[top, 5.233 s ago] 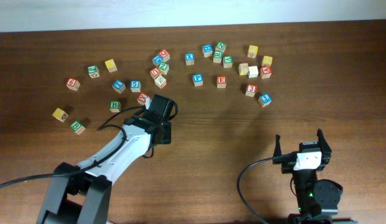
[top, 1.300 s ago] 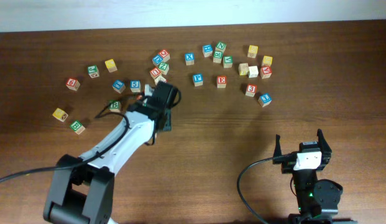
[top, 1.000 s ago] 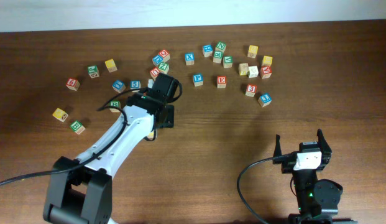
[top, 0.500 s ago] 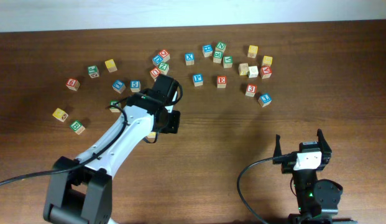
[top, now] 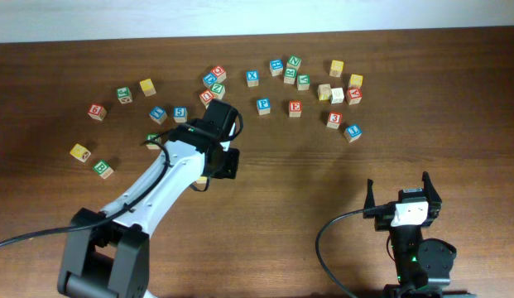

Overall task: Spell out ICRA
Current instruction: 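Move the left gripper back over the block cluster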

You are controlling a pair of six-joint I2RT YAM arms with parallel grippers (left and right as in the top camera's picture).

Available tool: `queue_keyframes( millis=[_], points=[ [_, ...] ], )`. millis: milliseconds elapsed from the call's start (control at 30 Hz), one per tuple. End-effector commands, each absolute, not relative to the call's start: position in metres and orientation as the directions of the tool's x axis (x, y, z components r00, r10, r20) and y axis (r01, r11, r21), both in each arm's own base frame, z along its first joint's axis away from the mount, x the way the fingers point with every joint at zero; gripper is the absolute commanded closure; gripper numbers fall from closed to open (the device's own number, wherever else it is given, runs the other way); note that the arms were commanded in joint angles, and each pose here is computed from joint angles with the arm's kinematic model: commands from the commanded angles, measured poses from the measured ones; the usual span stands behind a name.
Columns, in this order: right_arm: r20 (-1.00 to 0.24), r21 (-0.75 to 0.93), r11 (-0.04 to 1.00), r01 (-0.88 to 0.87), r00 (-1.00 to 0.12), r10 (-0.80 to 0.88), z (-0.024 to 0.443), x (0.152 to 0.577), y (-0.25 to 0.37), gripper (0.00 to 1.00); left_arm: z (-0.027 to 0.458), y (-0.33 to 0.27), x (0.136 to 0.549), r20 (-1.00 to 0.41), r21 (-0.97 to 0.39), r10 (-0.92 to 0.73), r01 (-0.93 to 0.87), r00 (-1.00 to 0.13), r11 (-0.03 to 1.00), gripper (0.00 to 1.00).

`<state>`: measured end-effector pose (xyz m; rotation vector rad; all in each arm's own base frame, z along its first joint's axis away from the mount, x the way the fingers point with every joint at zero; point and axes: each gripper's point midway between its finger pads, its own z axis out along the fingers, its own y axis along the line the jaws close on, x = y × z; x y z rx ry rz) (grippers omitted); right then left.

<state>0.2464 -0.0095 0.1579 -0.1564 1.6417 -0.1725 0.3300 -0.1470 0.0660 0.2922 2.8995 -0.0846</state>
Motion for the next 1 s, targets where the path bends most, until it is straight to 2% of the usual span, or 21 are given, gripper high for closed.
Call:
queue_keyframes(
  millis=[0, 567, 967],
  points=[
    [-0.976, -0.201, 0.980, -0.007, -0.080, -0.201, 0.156, 0.246, -0.008, 0.02, 0.045, -0.140, 0.314, -0.173, -0.019, 0.193, 0.199, -0.966, 0.980, 1.00],
    [-0.976, -0.201, 0.980, -0.007, -0.080, -0.201, 0.156, 0.246, -0.008, 0.01, 0.002, -0.129, 0.321, -0.165, 0.057, 0.143, 0.135, -0.976, 0.989, 1.00],
    [-0.976, -0.201, 0.980, -0.007, -0.079, -0.201, 0.156, 0.246, -0.008, 0.02, 0.001, -0.128, 0.331, -0.200, 0.073, 0.140, 0.128, -0.970, 0.989, 1.00]
  ],
)
